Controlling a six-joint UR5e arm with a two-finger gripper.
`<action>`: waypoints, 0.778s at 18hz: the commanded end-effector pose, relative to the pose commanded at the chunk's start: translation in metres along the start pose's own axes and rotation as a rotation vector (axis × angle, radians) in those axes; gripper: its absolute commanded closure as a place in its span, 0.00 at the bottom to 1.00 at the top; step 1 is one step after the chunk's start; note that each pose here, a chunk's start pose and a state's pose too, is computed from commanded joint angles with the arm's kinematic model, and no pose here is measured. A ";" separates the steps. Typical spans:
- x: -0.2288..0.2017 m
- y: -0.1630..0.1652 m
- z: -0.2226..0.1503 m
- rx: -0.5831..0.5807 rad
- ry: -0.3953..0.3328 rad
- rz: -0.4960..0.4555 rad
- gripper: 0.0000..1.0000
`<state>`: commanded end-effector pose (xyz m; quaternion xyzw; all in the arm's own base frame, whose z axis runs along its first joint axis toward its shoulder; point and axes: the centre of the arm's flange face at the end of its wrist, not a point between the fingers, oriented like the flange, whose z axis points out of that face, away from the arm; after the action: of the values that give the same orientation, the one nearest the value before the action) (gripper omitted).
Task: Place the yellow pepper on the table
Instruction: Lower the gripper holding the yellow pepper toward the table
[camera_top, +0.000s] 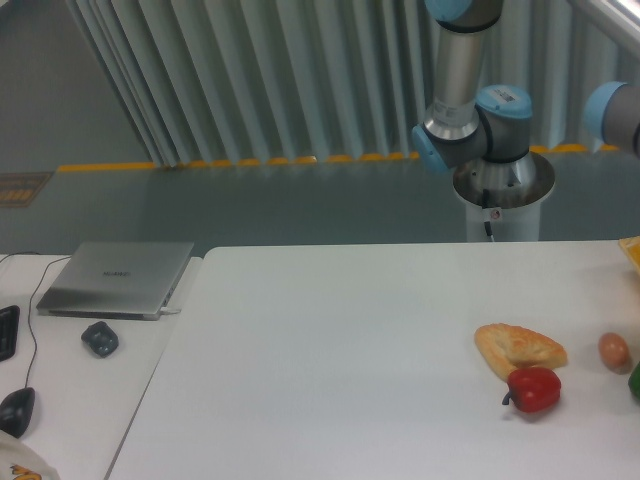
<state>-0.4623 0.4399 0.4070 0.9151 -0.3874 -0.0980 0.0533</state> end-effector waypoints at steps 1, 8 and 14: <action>-0.001 -0.012 0.001 0.003 0.000 -0.015 0.66; -0.011 -0.066 0.036 0.026 0.045 0.010 0.65; -0.016 -0.080 0.068 0.039 0.085 -0.018 0.65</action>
<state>-0.4322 0.5055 0.3292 0.9228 -0.3783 -0.0519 0.0509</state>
